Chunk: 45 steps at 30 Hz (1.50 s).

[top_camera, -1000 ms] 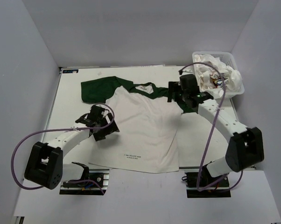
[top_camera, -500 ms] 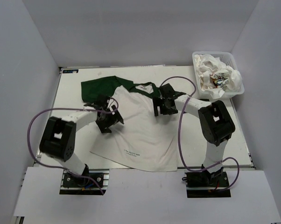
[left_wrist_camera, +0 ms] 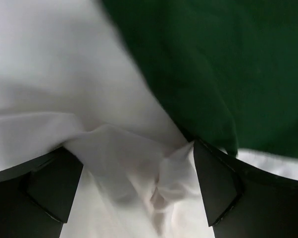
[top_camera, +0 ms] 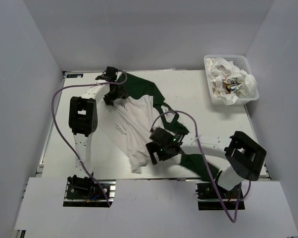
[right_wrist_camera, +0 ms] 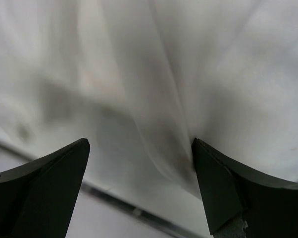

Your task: Fold and stack the t-shirts

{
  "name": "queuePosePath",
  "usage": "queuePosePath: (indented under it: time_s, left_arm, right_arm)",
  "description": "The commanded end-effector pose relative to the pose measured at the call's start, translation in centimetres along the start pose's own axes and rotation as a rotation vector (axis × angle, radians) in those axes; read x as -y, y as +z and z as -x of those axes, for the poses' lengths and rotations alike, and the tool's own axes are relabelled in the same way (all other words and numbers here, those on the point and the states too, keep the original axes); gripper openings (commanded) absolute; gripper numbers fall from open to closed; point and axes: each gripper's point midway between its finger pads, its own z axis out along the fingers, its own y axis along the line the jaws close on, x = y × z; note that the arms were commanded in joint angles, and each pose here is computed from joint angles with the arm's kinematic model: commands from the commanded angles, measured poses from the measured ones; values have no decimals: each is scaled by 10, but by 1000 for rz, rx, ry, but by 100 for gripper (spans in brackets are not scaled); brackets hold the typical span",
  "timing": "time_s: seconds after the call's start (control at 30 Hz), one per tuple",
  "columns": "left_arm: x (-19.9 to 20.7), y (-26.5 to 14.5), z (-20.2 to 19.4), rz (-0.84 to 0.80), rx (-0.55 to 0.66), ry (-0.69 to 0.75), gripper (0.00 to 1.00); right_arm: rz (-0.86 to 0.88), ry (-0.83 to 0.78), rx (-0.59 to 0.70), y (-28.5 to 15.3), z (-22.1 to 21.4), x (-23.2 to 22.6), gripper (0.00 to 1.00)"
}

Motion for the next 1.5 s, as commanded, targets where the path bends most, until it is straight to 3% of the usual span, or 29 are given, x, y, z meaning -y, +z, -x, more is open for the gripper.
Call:
queuePosePath:
  time_s: [0.0, 0.2, 0.23, 0.43, 0.57, 0.8, 1.17, 1.47]
  left_arm:
    - [-15, 35, 9, 66, 1, 132, 100]
    - [-2, -40, 59, 23, 183, 201, 100]
    - [3, -73, 69, -11, 240, 192, 100]
    - [-15, -116, 23, -77, 254, 163, 100]
    - [-41, -97, -41, -95, 125, 105, 100]
    - [-60, -69, -92, -81, 8, 89, 100]
    - [-93, -40, -127, 30, -69, 69, 100]
    - [-127, -27, -133, 174, -84, 57, 100]
  right_arm:
    - [92, -138, -62, -14, -15, -48, 90]
    - [-86, -170, 172, -38, 60, -32, 90]
    - [-144, -162, 224, -43, 73, -23, 90]
    - [-349, -70, 361, -62, 127, 17, 90]
    - [-456, -57, 328, -53, 138, 46, 90]
    - [-408, -115, 274, -15, 147, 57, 90]
    - [-552, -152, 179, 24, 132, 86, 90]
    - [-670, 114, 245, 2, 149, 138, 90]
